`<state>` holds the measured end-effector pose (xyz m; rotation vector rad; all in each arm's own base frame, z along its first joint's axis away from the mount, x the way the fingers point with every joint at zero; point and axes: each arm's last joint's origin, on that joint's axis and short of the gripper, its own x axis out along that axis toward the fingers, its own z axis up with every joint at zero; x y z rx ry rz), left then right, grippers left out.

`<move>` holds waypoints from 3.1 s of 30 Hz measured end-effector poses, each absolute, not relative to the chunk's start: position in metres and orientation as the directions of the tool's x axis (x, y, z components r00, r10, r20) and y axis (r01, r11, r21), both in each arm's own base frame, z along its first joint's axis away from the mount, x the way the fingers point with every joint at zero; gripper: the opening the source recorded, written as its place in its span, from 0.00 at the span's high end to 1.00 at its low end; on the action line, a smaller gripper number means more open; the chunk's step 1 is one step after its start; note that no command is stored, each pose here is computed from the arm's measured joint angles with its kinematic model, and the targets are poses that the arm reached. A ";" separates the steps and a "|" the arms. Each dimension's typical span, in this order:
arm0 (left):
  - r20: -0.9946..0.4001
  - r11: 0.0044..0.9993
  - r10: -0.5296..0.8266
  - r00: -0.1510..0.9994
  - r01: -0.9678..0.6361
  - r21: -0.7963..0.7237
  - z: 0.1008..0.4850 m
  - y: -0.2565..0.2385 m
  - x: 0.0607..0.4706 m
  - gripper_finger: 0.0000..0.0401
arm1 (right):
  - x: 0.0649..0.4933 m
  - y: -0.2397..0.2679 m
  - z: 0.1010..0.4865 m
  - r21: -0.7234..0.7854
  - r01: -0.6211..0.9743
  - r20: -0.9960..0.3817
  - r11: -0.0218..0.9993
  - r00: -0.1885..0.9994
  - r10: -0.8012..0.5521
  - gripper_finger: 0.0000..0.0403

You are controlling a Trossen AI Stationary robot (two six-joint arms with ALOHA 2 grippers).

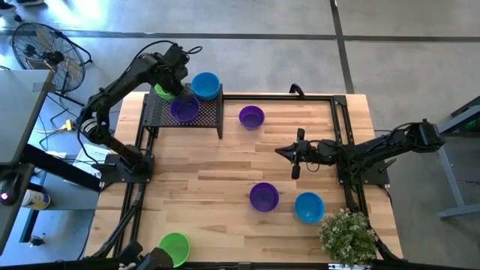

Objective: Pick & Place Mini bowls
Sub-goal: Stack the green bowl on top of the green bowl on the shelf, then stack the violet bowl on top of the violet bowl on the shelf

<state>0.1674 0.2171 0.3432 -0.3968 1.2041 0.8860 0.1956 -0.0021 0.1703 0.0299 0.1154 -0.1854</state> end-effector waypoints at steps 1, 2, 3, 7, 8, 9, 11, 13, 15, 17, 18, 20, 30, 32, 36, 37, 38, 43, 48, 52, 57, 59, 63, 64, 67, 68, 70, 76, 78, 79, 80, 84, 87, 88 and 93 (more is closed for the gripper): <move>-0.924 0.618 0.372 0.091 -0.767 0.173 0.343 0.217 0.167 0.81 | 0.196 -0.002 0.170 0.019 0.186 -0.117 0.982 0.976 -0.182 1.00; -0.926 0.622 0.366 0.093 -0.764 0.169 0.343 0.216 0.168 0.79 | 0.196 -0.002 0.170 0.019 0.186 -0.117 0.982 0.976 -0.182 1.00; -0.927 0.627 0.363 0.093 -0.760 0.170 0.343 0.214 0.169 0.77 | 0.196 -0.002 0.170 0.019 0.186 -0.117 0.982 0.976 -0.183 1.00; -0.925 0.637 0.376 0.057 -0.740 0.214 0.343 0.208 0.174 0.70 | 0.196 -0.002 0.170 0.019 0.186 -0.117 0.982 0.976 -0.182 1.00; -0.925 0.641 0.378 0.049 -0.735 0.222 0.343 0.206 0.175 0.69 | 0.196 -0.002 0.170 0.019 0.186 -0.117 0.982 0.976 -0.182 1.00; -0.925 0.644 0.377 0.045 -0.730 0.227 0.343 0.205 0.176 0.68 | 0.196 -0.002 0.170 0.019 0.186 -0.117 0.982 0.976 -0.182 1.00; -0.928 0.651 0.370 0.038 -0.724 0.230 0.344 0.201 0.175 0.68 | 0.196 -0.002 0.170 0.019 0.186 -0.117 0.982 0.976 -0.183 1.00; -0.930 0.654 0.366 0.041 -0.722 0.226 0.347 0.198 0.173 0.70 | 0.196 -0.002 0.170 0.019 0.186 -0.117 0.982 0.976 -0.182 1.00; -0.936 0.654 0.350 0.036 -0.725 0.216 0.347 0.196 0.171 0.72 | 0.196 -0.002 0.170 0.019 0.186 -0.117 0.982 0.976 -0.182 1.00; -0.939 0.648 0.342 0.022 -0.729 0.219 0.346 0.195 0.170 0.77 | 0.196 -0.002 0.170 0.019 0.186 -0.117 0.982 0.976 -0.183 1.00; -0.940 0.646 0.340 0.012 -0.730 0.224 0.346 0.195 0.170 0.79 | 0.196 -0.002 0.170 0.019 0.186 -0.117 0.982 0.976 -0.182 1.00; -0.940 0.644 0.341 0.002 -0.730 0.231 0.346 0.195 0.169 0.85 | 0.196 -0.002 0.170 0.019 0.186 -0.117 0.982 0.976 -0.182 1.00; -0.909 0.665 0.411 0.070 -0.704 0.247 0.352 0.192 0.178 0.99 | 0.196 -0.002 0.170 0.019 0.186 -0.117 0.982 0.976 -0.182 1.00; -0.886 0.669 0.449 0.114 -0.701 0.249 0.359 0.186 0.180 1.00 | 0.196 -0.002 0.170 0.019 0.186 -0.117 0.982 0.976 -0.182 1.00; -0.821 0.678 0.522 0.232 -0.697 0.234 0.375 0.170 0.186 1.00 | 0.196 -0.002 0.170 0.015 0.185 -0.118 0.983 0.976 -0.182 1.00; -0.797 0.682 0.538 0.273 -0.697 0.222 0.380 0.163 0.188 1.00 | 0.196 -0.002 0.170 0.013 0.186 -0.120 0.983 0.976 -0.183 1.00; -0.773 0.691 0.550 0.317 -0.693 0.207 0.385 0.156 0.191 1.00 | 0.196 -0.002 0.170 0.010 0.185 -0.121 0.983 0.976 -0.182 1.00; -0.659 0.780 0.539 0.525 -0.606 0.156 0.387 0.116 0.213 1.00 | 0.196 -0.002 0.170 0.000 0.184 -0.121 0.983 0.976 -0.183 1.00; -0.610 0.854 0.473 0.636 -0.501 0.141 0.361 0.080 0.242 1.00 | 0.196 -0.002 0.170 0.001 0.183 -0.121 0.983 0.976 -0.181 1.00; -0.548 0.903 0.403 0.733 -0.415 0.108 0.336 0.054 0.261 1.00 | 0.196 -0.002 0.170 0.002 0.181 -0.121 0.983 0.976 -0.180 1.00; -0.480 0.957 0.259 0.838 -0.289 0.011 0.308 0.022 0.278 1.00 | 0.196 -0.002 0.170 0.003 0.181 -0.121 0.983 0.976 -0.180 1.00; -0.506 0.963 0.225 0.833 -0.269 -0.014 0.296 0.012 0.282 1.00 | 0.196 -0.002 0.170 0.004 0.181 -0.121 0.983 0.976 -0.180 1.00; -0.516 0.967 0.200 0.833 -0.251 -0.031 0.286 -0.006 0.293 1.00 | 0.196 -0.002 0.170 0.004 0.181 -0.122 0.983 0.976 -0.180 1.00; -0.528 0.965 0.212 0.822 -0.262 -0.021 0.281 -0.009 0.296 1.00 | 0.196 -0.002 0.170 0.004 0.181 -0.121 0.983 0.976 -0.179 1.00; -0.531 0.956 0.234 0.814 -0.292 -0.027 0.270 -0.012 0.309 1.00 | 0.196 -0.002 0.170 0.004 0.182 -0.119 0.983 0.976 -0.180 1.00; -0.536 0.952 0.238 0.810 -0.305 -0.038 0.270 -0.010 0.314 1.00 | 0.196 -0.002 0.170 0.005 0.181 -0.118 0.983 0.977 -0.179 1.00; -0.557 0.951 0.219 0.801 -0.304 -0.063 0.270 -0.001 0.328 1.00 | 0.196 -0.002 0.170 0.005 0.181 -0.117 0.983 0.977 -0.180 1.00; -0.621 0.947 0.256 0.741 -0.320 0.009 0.283 0.036 0.362 1.00 | 0.196 -0.002 0.170 0.021 0.175 -0.115 0.984 0.978 -0.171 1.00; -0.654 0.942 0.272 0.706 -0.334 0.032 0.287 0.055 0.371 1.00 | 0.196 -0.002 0.171 0.021 0.174 -0.114 0.985 0.979 -0.170 1.00; -0.678 0.939 0.272 0.683 -0.341 0.033 0.287 0.064 0.374 1.00 | 0.196 -0.002 0.170 0.022 0.171 -0.115 0.985 0.979 -0.168 1.00; -0.697 0.935 0.274 0.662 -0.352 0.033 0.287 0.073 0.378 1.00 | 0.196 -0.002 0.170 0.022 0.171 -0.116 0.985 0.979 -0.167 1.00; -0.753 0.928 0.235 0.614 -0.373 -0.014 0.286 0.104 0.392 1.00 | 0.196 -0.002 0.170 0.022 0.168 -0.115 0.986 0.980 -0.164 1.00; -0.794 0.923 0.212 0.569 -0.384 -0.029 0.278 0.116 0.400 0.98 | 0.196 -0.001 0.171 0.022 0.164 -0.115 0.986 0.980 -0.161 1.00; -0.794 0.925 0.211 0.570 -0.379 -0.027 0.274 0.118 0.405 0.96 | 0.196 -0.001 0.170 0.022 0.164 -0.117 0.986 0.980 -0.160 1.00; -0.826 0.951 0.182 0.534 -0.309 0.010 0.253 0.118 0.417 0.86 | 0.196 -0.001 0.170 0.021 0.164 -0.122 0.986 0.980 -0.160 1.00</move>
